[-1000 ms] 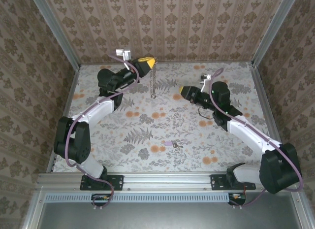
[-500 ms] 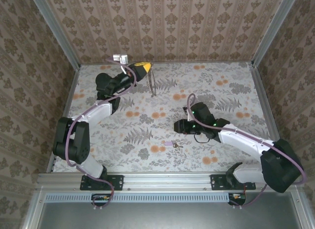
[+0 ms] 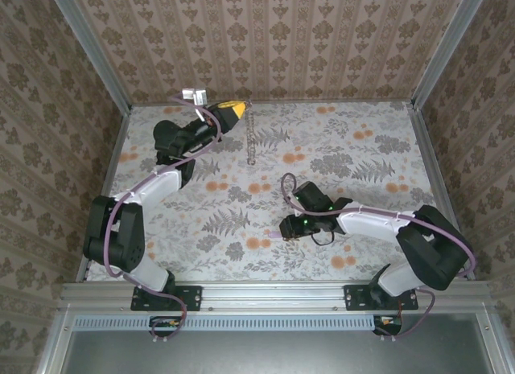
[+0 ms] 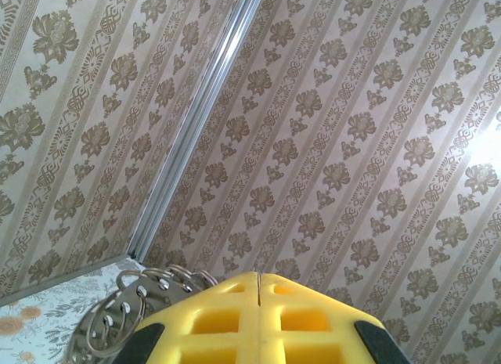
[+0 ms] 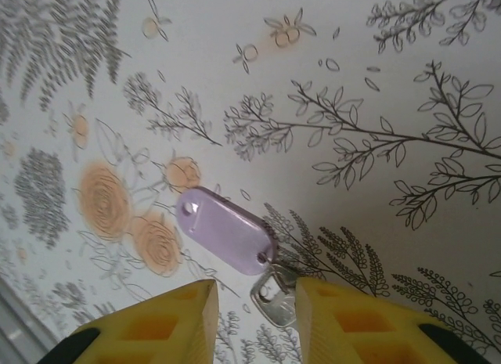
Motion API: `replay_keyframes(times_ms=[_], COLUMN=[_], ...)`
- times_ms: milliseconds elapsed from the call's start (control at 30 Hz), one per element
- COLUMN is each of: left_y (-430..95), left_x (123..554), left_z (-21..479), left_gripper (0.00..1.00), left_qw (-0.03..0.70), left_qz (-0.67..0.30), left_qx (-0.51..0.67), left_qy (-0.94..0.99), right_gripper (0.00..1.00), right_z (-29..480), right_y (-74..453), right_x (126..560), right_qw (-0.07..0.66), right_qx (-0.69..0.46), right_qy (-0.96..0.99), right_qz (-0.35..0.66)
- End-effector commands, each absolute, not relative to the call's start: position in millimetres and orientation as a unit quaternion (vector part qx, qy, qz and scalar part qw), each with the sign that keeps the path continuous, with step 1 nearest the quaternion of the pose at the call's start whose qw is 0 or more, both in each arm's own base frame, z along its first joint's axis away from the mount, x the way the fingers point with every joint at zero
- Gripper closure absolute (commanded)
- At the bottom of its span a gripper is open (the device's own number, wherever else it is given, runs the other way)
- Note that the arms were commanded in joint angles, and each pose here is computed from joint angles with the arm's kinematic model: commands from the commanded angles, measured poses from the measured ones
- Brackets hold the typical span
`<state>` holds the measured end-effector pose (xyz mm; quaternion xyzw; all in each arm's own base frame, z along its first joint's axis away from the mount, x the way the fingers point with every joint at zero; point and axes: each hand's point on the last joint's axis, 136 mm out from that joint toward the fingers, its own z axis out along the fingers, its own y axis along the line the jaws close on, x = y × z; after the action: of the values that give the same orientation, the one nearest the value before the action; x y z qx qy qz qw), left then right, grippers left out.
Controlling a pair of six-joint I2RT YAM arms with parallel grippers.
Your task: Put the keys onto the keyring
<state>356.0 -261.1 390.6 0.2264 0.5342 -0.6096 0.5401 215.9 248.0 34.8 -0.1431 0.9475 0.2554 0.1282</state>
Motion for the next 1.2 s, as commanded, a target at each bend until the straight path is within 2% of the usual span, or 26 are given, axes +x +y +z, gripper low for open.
replay_keyframes(times_ms=[0,667,767,1000,1167], left_y=[-255,-255,-255,-255,-256], left_x=[340,341,342,342,342], left_z=[415,415,414,414,414], left_gripper=[1.0,1.0,1.0,1.0,1.0], left_qw=[0.561,0.559,0.558,0.559,0.558], left_qz=[-0.611,-0.614,-0.614,-0.614,-0.615], left_qx=[0.246,0.243,0.241,0.24,0.24], left_qy=[0.502,0.502,0.503,0.504,0.504], right_gripper=[0.68,0.77,0.81,1.0,1.0], right_z=[31,21,22,29,42], right_y=[247,254,255,257,258], right_x=[218,220,220,220,222], right_qw=[0.129,0.119,0.117,0.124,0.139], right_qx=[-0.162,-0.176,-0.176,-0.177,-0.176], right_qy=[0.951,0.95,0.949,0.946,0.942], right_qz=[0.23,0.23,0.234,0.243,0.251])
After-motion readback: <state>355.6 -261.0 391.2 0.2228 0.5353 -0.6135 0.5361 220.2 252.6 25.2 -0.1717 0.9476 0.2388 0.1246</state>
